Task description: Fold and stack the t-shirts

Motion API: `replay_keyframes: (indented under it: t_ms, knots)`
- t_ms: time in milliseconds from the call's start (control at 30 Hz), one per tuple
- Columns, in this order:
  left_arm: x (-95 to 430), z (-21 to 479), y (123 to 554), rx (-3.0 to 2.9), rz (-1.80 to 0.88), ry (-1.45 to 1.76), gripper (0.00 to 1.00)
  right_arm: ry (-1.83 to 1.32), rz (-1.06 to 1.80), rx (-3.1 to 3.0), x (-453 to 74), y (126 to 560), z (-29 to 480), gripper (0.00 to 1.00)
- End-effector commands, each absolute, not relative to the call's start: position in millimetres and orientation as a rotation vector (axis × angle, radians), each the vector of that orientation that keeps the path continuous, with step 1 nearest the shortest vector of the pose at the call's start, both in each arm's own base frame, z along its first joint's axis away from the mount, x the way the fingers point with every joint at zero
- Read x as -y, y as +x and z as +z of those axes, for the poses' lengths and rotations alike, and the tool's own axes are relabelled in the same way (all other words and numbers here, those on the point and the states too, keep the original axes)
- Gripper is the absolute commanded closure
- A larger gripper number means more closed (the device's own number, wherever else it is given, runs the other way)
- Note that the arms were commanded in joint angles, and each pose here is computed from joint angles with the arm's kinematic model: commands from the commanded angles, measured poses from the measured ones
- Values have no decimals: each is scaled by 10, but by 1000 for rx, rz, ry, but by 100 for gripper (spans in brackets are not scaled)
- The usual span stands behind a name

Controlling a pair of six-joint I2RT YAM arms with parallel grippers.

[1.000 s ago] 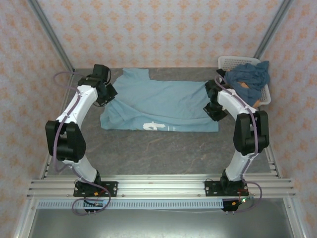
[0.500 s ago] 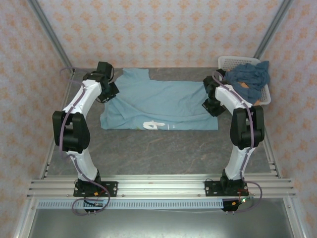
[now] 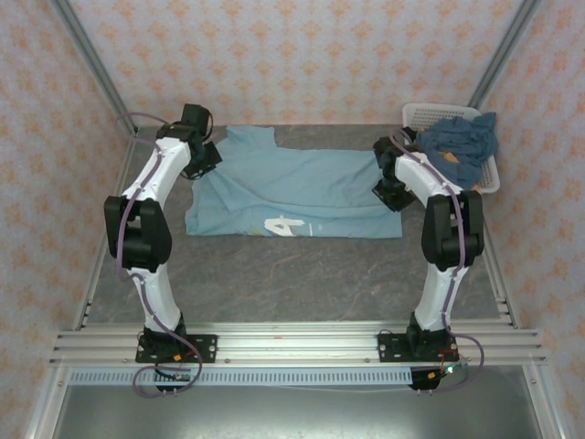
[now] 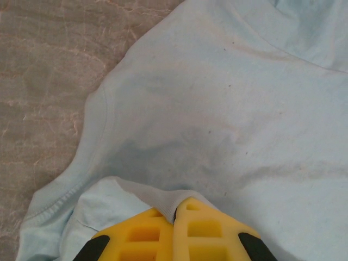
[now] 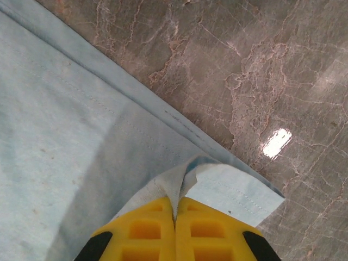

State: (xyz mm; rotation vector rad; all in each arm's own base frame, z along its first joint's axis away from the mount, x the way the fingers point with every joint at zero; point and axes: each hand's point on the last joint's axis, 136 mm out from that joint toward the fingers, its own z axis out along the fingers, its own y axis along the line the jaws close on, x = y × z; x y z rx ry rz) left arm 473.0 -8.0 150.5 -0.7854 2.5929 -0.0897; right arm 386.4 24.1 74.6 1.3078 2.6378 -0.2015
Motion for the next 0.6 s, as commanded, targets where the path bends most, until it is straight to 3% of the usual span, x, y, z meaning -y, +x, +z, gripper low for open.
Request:
replay_keyframes:
  t_ms: [0,133,167,267,400,567]
  knots:
    - [16,1415,4746,-2637,-36,-747,100,1295,-281,-2637,-144,3892,743,100]
    - [36,1372,4835,-2659,-38,-717,100,1265,-262,-2648,-174,3983,743,100]
    - [30,1389,4853,-2659,-31,-708,100,1249,-253,-2652,-184,4015,760,96]
    - [-18,1518,4855,-2638,14,-683,67,1200,-243,-2655,-179,4066,887,68]
    - [-106,1738,4626,-2608,64,-688,51,1156,-212,-2616,-133,3997,1165,45]
    - [-169,1470,3923,-2712,42,-821,46,1158,-121,-2617,-169,3669,1231,44]
